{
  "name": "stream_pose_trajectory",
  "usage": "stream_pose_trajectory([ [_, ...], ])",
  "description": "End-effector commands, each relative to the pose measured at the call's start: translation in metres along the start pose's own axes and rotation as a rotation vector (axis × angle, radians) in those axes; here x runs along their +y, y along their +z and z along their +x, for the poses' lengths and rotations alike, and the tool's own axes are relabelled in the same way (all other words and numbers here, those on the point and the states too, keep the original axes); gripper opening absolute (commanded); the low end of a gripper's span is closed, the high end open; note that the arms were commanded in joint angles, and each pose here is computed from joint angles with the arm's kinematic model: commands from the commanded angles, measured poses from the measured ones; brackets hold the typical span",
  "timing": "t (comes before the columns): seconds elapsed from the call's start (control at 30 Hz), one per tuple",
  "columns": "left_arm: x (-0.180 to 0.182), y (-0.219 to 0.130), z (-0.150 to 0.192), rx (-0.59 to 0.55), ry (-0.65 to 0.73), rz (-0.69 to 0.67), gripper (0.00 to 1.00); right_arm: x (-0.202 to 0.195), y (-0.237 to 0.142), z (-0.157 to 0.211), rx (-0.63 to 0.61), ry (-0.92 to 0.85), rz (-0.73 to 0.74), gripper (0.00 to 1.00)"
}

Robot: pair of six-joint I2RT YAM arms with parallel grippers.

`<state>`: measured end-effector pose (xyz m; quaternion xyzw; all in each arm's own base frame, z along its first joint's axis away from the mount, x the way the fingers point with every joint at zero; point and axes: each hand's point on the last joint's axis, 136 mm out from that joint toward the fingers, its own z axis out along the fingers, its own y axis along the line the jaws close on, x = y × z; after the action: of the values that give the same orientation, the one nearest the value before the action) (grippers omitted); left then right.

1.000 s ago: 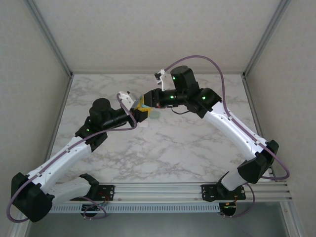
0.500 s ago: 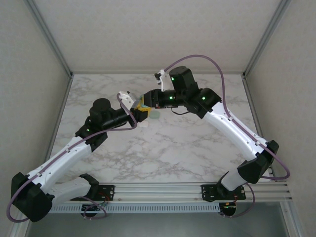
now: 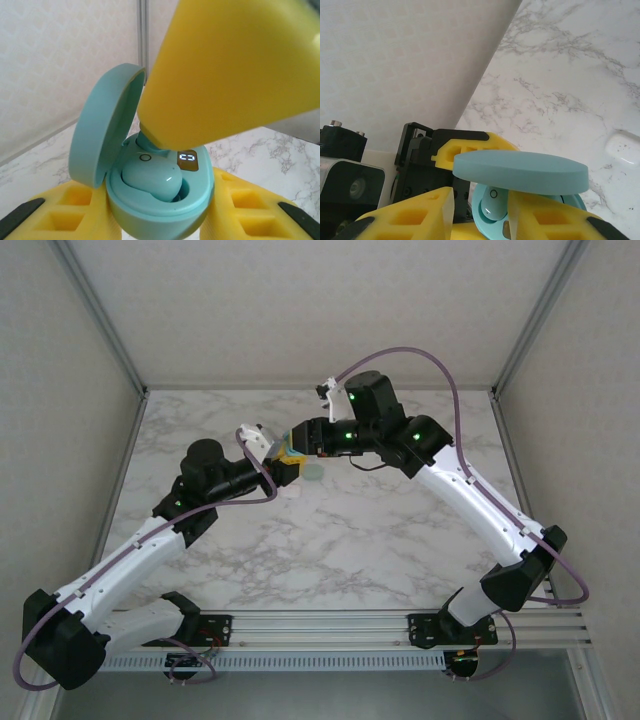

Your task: Insert wireless bluetooth earbuds into charging case

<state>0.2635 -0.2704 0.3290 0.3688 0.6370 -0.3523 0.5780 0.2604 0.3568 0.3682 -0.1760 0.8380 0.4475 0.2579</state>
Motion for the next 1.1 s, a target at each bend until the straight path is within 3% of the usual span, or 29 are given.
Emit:
stream_pose_trajectory([
  [0.0, -0.003, -0.001, -0.013, -0.038, 0.031, -0.002, 0.32, 0.021, -0.029, -0.012, -0.07, -0.063, -0.027, 0.36],
  [0.17, -0.003, -0.002, -0.008, -0.026, 0.036, 0.001, 0.32, 0.019, -0.047, -0.022, -0.148, -0.096, 0.021, 0.37],
  [0.4, -0.016, -0.003, -0.009, -0.01, 0.054, 0.071, 0.32, -0.025, -0.05, -0.045, -0.201, -0.006, 0.187, 0.39],
  [0.57, -0.021, -0.005, -0.013, -0.01, 0.063, 0.089, 0.32, -0.033, -0.03, -0.048, -0.112, 0.023, 0.177, 0.45],
  [0.87, -0.015, -0.005, -0.026, -0.054, 0.055, 0.052, 0.32, -0.036, -0.005, -0.018, 0.068, 0.04, 0.112, 0.51],
  [1.07, -0.013, -0.004, -0.031, -0.077, 0.042, 0.045, 0.32, -0.018, -0.015, -0.004, 0.092, 0.101, -0.067, 0.59],
])
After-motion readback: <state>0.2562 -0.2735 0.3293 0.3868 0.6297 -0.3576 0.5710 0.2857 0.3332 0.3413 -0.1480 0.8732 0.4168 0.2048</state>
